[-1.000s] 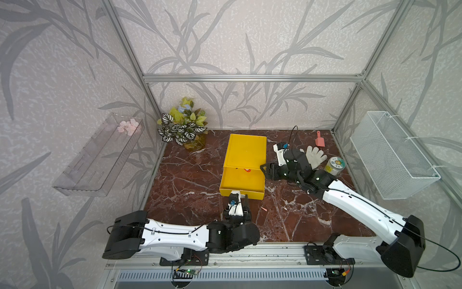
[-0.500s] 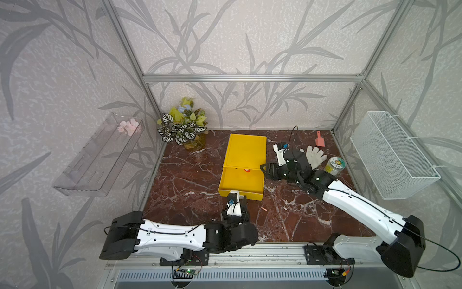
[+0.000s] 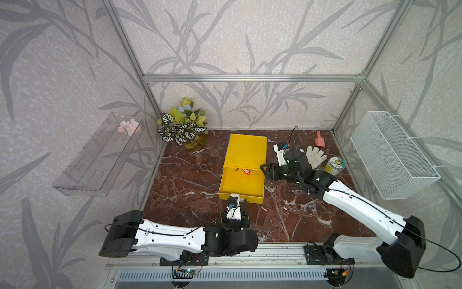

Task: Take the keys out of the drawer
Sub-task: Open the drawer in the storage box.

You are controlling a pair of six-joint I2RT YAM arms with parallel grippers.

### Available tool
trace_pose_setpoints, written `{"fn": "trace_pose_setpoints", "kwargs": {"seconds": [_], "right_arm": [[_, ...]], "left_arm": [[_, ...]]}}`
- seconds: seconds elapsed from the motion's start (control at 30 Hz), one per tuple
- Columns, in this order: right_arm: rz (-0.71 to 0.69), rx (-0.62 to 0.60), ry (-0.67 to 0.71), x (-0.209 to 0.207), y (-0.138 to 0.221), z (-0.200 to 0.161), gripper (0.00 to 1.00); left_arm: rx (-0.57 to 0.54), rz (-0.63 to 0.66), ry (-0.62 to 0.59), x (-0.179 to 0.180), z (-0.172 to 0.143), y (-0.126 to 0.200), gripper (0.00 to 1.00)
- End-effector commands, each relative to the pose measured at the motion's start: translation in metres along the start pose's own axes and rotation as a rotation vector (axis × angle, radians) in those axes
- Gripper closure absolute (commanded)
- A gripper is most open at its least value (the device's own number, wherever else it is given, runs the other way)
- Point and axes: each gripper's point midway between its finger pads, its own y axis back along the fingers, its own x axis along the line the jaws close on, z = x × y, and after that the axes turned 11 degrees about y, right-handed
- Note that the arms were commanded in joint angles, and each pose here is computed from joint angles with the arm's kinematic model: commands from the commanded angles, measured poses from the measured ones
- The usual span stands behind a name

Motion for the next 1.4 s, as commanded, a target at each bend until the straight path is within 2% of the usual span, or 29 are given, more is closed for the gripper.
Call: {"fn": "trace_pose_setpoints", "kwargs": {"seconds": [0.0,0.83,1.1,1.37], "right_arm": [[-0.002,-0.028,0.017,0.003,0.007,0.01,0.3],[-0.002,-0.027,-0.009,0.003,0.007,0.01,0.3],[-0.003,-0.029,-0.007,0.002,0.007,0.01,0.3],[-0.005,-0.032,-0.006,0.002,0.009,0.01,0.3]], "left_arm": [[0.007,-0.017,0.035,-0.004,0.006,0.007,0.64],[-0.032,-0.074,0.017,-0.008,0.008,0.027,0.64],[-0.036,-0.071,0.028,-0.004,0.007,0.027,0.47],[-0.037,-0.076,0.02,-0.007,0.009,0.028,0.41]]}}
